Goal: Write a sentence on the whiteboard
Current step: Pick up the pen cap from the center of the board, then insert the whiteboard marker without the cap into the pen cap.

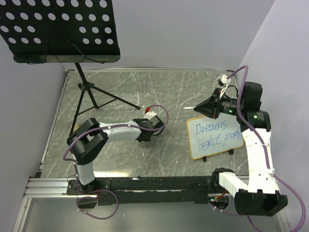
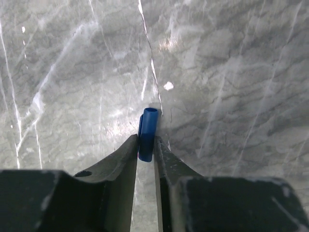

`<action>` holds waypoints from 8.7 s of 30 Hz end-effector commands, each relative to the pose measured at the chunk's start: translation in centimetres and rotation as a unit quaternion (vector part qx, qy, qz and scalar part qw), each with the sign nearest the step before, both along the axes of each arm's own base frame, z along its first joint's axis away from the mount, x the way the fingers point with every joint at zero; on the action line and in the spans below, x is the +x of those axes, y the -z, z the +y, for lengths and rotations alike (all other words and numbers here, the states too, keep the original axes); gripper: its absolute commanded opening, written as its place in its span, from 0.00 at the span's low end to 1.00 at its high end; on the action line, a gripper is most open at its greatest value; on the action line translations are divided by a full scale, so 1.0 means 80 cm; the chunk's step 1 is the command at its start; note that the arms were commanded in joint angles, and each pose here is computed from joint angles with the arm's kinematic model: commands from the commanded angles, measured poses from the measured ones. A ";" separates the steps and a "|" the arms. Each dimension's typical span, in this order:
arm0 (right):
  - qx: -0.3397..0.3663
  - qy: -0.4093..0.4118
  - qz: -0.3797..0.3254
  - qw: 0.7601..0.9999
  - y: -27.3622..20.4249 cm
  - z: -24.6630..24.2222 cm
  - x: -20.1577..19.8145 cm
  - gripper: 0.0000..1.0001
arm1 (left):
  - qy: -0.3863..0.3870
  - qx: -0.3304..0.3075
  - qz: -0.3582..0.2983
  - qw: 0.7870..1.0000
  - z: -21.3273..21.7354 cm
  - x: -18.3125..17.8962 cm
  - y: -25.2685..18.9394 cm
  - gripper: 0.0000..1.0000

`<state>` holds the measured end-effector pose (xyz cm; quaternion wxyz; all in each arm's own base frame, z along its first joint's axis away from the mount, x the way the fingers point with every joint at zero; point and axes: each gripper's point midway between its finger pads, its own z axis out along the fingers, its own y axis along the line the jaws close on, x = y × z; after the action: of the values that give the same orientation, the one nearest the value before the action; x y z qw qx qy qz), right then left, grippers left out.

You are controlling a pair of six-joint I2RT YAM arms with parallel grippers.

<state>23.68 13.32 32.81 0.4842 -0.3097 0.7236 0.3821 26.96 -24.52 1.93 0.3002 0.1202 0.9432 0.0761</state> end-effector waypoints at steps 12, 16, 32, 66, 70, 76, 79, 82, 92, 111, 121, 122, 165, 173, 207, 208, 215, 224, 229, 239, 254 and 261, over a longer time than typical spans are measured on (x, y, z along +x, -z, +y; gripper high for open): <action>0.007 -0.021 -0.014 1.000 -0.006 0.006 -0.004 0.00 | 0.014 -0.054 0.047 0.997 0.015 -0.027 0.035 0.04; 0.004 -0.021 -0.013 1.000 -0.007 0.006 -0.002 0.00 | 0.037 -0.133 -0.003 0.990 -0.008 -0.018 0.003 0.03; -0.022 -0.065 0.009 0.998 0.001 0.039 0.006 0.00 | 0.055 -0.249 -0.089 0.963 -0.012 -0.025 -0.029 0.03; -0.129 -0.237 0.180 0.946 0.132 0.170 0.020 0.00 | 0.264 -0.375 -0.203 0.865 -0.048 -0.069 -0.136 0.04; -0.136 -0.243 0.193 0.941 0.141 0.171 0.023 0.00 | 0.285 -0.375 -0.204 0.858 -0.053 -0.073 -0.142 0.04; -0.137 -0.255 0.206 0.935 0.145 0.172 0.020 0.00 | 0.314 -0.367 -0.211 0.850 -0.053 -0.080 -0.139 0.04; -0.140 -0.263 0.215 0.930 0.150 0.172 0.014 0.00 | 0.326 -0.369 -0.227 0.840 -0.051 -0.083 -0.144 0.03; -0.144 -0.271 0.218 0.926 0.155 0.174 0.008 0.00 | 0.338 -0.371 -0.239 0.831 -0.051 -0.086 -0.148 0.03; -0.151 -0.289 0.231 0.917 0.162 0.179 -0.002 0.00 | 0.360 -0.373 -0.252 0.817 -0.054 -0.091 -0.149 0.02; -0.153 -0.293 0.237 0.914 0.166 0.184 0.001 0.00 | 0.373 -0.376 -0.246 0.811 -0.058 -0.096 -0.150 0.03; -0.164 -0.285 0.237 0.914 0.172 0.179 0.002 0.00 | 0.364 -0.376 -0.249 0.815 -0.055 -0.094 -0.150 0.03; -0.165 -0.285 0.236 0.914 0.172 0.179 0.001 0.00 | 0.364 -0.377 -0.250 0.814 -0.055 -0.094 -0.151 0.03; -0.171 -0.300 0.255 0.903 0.185 0.188 -0.015 0.00 | 0.339 -0.396 -0.260 0.813 -0.056 -0.087 -0.159 0.03; -0.162 -0.314 0.270 0.896 0.189 0.196 -0.023 0.00 | 0.340 -0.425 -0.281 0.791 -0.062 -0.088 -0.189 0.04; -0.161 -0.332 0.296 0.881 0.213 0.212 -0.043 0.00 | 0.302 -0.494 -0.381 0.721 -0.077 -0.023 -0.312 0.01; -0.160 -0.331 0.297 0.881 0.213 0.212 -0.043 0.00 | 0.301 -0.497 -0.387 0.716 -0.076 -0.022 -0.317 0.01; -0.169 -0.327 0.291 0.883 0.215 0.212 -0.038 0.00 | 0.301 -0.489 -0.392 0.719 -0.073 -0.019 -0.321 0.01; -0.170 -0.315 0.278 0.891 0.206 0.207 -0.024 0.00 | 0.268 -0.451 -0.356 0.773 -0.032 -0.032 -0.276 0.41; -0.168 -0.313 0.266 0.896 0.197 0.204 -0.020 0.00 | 0.247 -0.423 -0.289 0.823 -0.002 -0.056 -0.216 0.73; -0.162 -0.310 0.259 0.900 0.188 0.202 -0.019 0.00 | 0.256 -0.440 -0.189 0.840 -0.021 -0.079 -0.180 0.99; -0.142 -0.298 0.279 0.902 0.186 0.204 -0.013 0.00 | 0.262 -0.389 -0.174 0.866 -0.058 -0.078 -0.162 0.89; -0.151 -0.281 0.285 0.904 0.193 0.203 -0.010 0.00 | 0.230 -0.304 -0.175 0.908 -0.066 -0.061 -0.138 0.64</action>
<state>22.42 29.30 16.17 0.0540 -0.4485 0.7659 0.4574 20.25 -29.91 11.84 0.4571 0.2378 0.7969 -0.3154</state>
